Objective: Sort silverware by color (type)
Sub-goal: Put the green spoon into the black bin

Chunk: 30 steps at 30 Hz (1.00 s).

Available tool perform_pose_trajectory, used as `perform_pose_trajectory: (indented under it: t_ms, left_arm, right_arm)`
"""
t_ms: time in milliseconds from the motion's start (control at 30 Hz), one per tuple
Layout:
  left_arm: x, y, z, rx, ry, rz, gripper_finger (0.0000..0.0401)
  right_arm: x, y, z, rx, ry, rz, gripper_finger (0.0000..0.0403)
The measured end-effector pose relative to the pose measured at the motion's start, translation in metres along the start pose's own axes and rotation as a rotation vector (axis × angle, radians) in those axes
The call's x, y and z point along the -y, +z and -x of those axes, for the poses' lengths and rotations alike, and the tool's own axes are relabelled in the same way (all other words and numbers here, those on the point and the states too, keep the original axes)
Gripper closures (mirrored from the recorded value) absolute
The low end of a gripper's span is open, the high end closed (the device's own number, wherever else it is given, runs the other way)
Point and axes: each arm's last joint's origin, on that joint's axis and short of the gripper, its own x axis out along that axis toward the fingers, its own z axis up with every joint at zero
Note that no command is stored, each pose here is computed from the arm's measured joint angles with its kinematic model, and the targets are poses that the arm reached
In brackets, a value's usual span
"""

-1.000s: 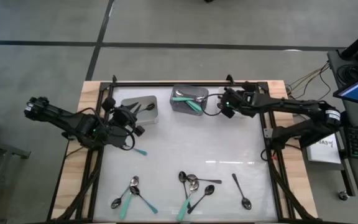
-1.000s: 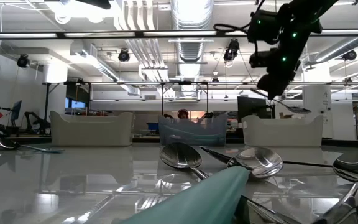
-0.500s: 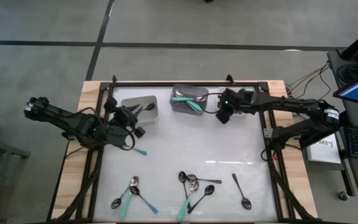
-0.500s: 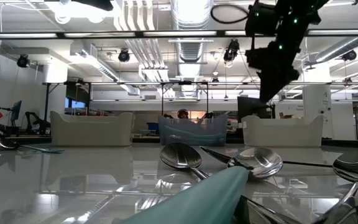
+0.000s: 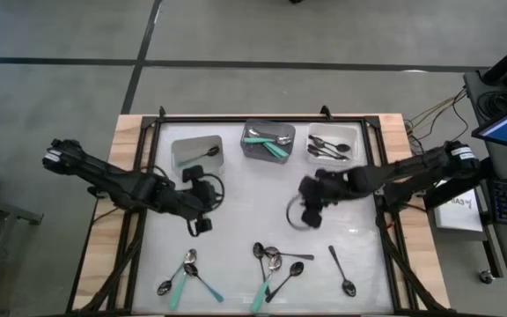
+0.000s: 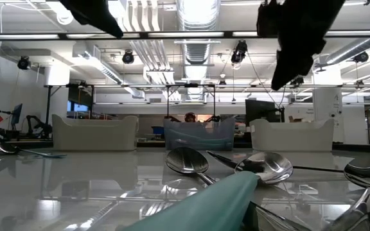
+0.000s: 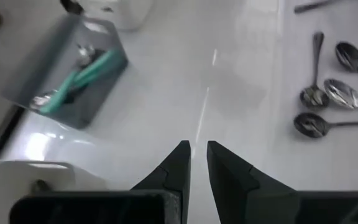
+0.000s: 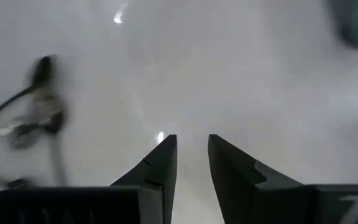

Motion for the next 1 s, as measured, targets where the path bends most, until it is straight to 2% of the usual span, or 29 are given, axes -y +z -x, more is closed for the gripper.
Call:
perform_pose_trajectory:
  t_ms: [200,300,400,667,833,933,1000]
  left_arm:
    - [0.006,-0.003,-0.008,-0.034,-0.001,0.037,0.0363]
    - [0.008,-0.004,-0.005,-0.037,-0.009,0.034,0.0363]
    - [0.009,-0.005,0.0,-0.026,-0.024,0.029,0.0363]
    - [0.016,-0.007,0.013,0.003,-0.071,0.023,0.0363]
    - [0.022,-0.01,0.025,0.024,-0.115,0.021,0.0363]
    - [0.026,-0.012,0.031,0.033,-0.14,0.022,0.0363]
    - [0.028,-0.013,0.034,0.037,-0.154,0.022,0.0363]
  right_arm:
    - [-0.052,-0.012,-0.02,0.058,0.149,-0.007,0.0321]
    - [-0.074,-0.017,-0.036,0.038,0.183,-0.009,0.0321]
    - [-0.097,-0.024,-0.049,0.005,0.185,0.138,0.0319]
    - [-0.145,-0.021,-0.081,0.014,0.198,0.737,0.0335]
    - [-0.166,-0.008,-0.091,0.015,0.205,0.869,0.0343]
    - [-0.172,-0.002,-0.092,-0.035,0.191,0.885,0.0346]
    - [-0.176,-0.001,-0.094,-0.059,0.23,0.886,0.0347]
